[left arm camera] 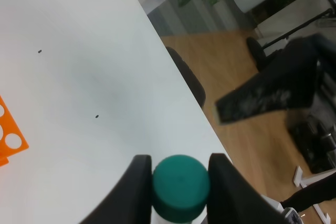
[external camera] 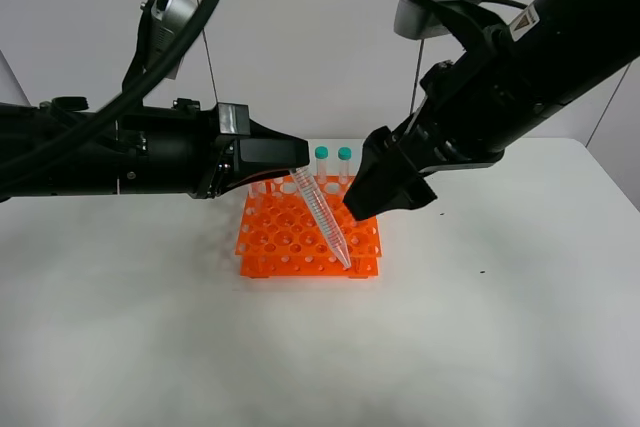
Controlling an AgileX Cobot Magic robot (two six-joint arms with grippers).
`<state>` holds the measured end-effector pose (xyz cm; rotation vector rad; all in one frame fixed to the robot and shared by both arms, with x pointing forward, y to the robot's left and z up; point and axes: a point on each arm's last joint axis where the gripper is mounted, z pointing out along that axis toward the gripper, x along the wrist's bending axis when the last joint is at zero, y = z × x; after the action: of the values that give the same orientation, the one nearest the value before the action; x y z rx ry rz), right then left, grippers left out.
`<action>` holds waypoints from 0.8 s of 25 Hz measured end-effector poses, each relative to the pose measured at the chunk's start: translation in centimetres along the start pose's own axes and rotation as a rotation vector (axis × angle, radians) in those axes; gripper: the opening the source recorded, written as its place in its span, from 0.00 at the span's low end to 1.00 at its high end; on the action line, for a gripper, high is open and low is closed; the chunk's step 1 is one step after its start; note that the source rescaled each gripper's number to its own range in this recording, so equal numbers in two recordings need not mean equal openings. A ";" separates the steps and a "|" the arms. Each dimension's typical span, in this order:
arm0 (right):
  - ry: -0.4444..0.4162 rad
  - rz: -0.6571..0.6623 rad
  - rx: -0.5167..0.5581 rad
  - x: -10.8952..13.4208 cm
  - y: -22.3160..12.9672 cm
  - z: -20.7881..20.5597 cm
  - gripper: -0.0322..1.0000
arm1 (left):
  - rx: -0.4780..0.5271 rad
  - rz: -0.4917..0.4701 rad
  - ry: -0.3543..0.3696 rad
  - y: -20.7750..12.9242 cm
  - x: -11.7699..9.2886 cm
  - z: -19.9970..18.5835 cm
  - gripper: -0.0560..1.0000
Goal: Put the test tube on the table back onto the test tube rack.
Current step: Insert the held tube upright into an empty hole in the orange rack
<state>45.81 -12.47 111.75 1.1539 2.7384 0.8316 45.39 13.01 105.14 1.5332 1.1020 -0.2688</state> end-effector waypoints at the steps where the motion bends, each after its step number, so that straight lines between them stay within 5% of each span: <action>1: -0.043 0.020 0.014 -0.4 -0.1 0.0 1.00 | -0.001 0.000 0.002 0.0 0.0 0.0 0.07; 9: -0.180 0.132 0.114 -3.9 -0.7 1.4 1.00 | -0.001 0.000 0.002 0.0 0.0 0.0 0.07; 20: -0.375 0.483 0.116 -15.8 -4.9 -1.7 1.00 | -0.001 0.000 0.003 0.0 0.0 0.0 0.07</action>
<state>53.52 -26.78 108.38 1.8208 2.2577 0.4228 45.42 13.02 105.13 1.5330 1.1042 -0.2659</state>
